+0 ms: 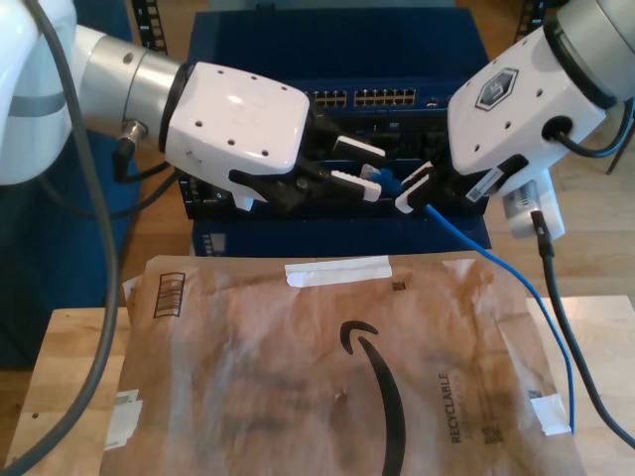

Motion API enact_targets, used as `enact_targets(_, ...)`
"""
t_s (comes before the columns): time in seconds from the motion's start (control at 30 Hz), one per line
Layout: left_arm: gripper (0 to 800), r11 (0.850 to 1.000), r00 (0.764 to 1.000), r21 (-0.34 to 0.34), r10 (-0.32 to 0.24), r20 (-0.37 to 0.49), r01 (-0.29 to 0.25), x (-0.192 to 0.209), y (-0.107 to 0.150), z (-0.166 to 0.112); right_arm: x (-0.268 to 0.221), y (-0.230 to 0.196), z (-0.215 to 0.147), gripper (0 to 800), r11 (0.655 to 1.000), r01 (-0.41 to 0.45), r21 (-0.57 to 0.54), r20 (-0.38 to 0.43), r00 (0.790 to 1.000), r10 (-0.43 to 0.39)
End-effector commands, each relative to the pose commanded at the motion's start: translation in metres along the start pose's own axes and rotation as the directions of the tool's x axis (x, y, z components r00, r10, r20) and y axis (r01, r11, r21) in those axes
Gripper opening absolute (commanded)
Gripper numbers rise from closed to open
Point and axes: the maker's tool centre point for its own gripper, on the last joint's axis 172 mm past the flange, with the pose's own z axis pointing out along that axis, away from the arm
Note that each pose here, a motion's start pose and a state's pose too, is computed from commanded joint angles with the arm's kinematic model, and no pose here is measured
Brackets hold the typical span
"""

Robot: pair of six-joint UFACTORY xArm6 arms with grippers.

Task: Grab the cable and plug it in

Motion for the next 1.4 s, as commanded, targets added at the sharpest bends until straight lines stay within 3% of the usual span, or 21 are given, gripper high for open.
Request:
enact_targets(0.6, 3, 1.000, 1.000, 0.000, -0.015, 0.005, 0.015, 0.004, -0.001, 0.001, 0.000, 0.000, 0.000, 14, 1.000, -0.002, 0.000, 0.000, 1.000, 0.002)
enact_targets(0.63, 3, 1.000, 1.000, 0.001, -0.018, 0.005, 0.018, 0.006, -0.002, 0.002, -0.001, 0.000, 0.000, 79, 1.000, 0.001, -0.001, 0.001, 1.000, -0.001)
enact_targets(0.7, 3, 1.000, 1.000, 0.003, -0.018, 0.004, 0.018, 0.006, -0.002, 0.002, -0.002, 0.001, 0.000, 384, 1.000, 0.006, -0.001, 0.003, 1.000, -0.006)
enact_targets(0.77, 2, 1.000, 1.000, 0.003, -0.018, 0.005, 0.018, 0.005, -0.002, 0.001, -0.004, 0.001, -0.005, 436, 1.000, 0.019, 0.011, 0.004, 1.000, -0.019)
enact_targets(0.8, 2, 1.000, 1.000, 0.002, -0.022, 0.004, 0.022, 0.004, -0.002, 0.001, -0.008, 0.001, -0.011, 498, 0.999, 0.031, 0.030, 0.009, 0.999, -0.032)
enact_targets(0.93, 2, 0.993, 0.993, 0.002, -0.119, 0.008, 0.119, 0.004, -0.002, -0.004, -0.032, -0.003, -0.044, 799, 0.983, 0.143, 0.117, 0.021, 0.989, -0.146)
enact_targets(1.07, 2, 0.986, 0.984, 0.010, -0.168, 0.050, 0.168, -0.003, -0.001, -0.008, -0.043, 0.007, -0.060, 799, 0.970, 0.188, 0.155, 0.026, 0.981, -0.195)
enact_targets(1.17, 2, 0.970, 0.968, 0.001, -0.243, 0.064, 0.244, 0.001, 0.003, -0.019, -0.049, 0.010, -0.068, 799, 0.957, 0.232, 0.174, 0.023, 0.971, -0.239)
enact_targets(1.33, 2, 0.956, 0.953, 0.018, -0.295, 0.067, 0.294, 0.000, 0.000, -0.021, -0.055, 0.014, -0.074, 799, 0.927, 0.323, 0.188, 0.009, 0.944, -0.331)
enact_targets(1.4, 2, 0.939, 0.937, 0.001, -0.342, 0.076, 0.343, 0.006, 0.005, -0.030, -0.057, 0.017, -0.077, 799, 0.907, 0.373, 0.196, -0.001, 0.925, -0.380)
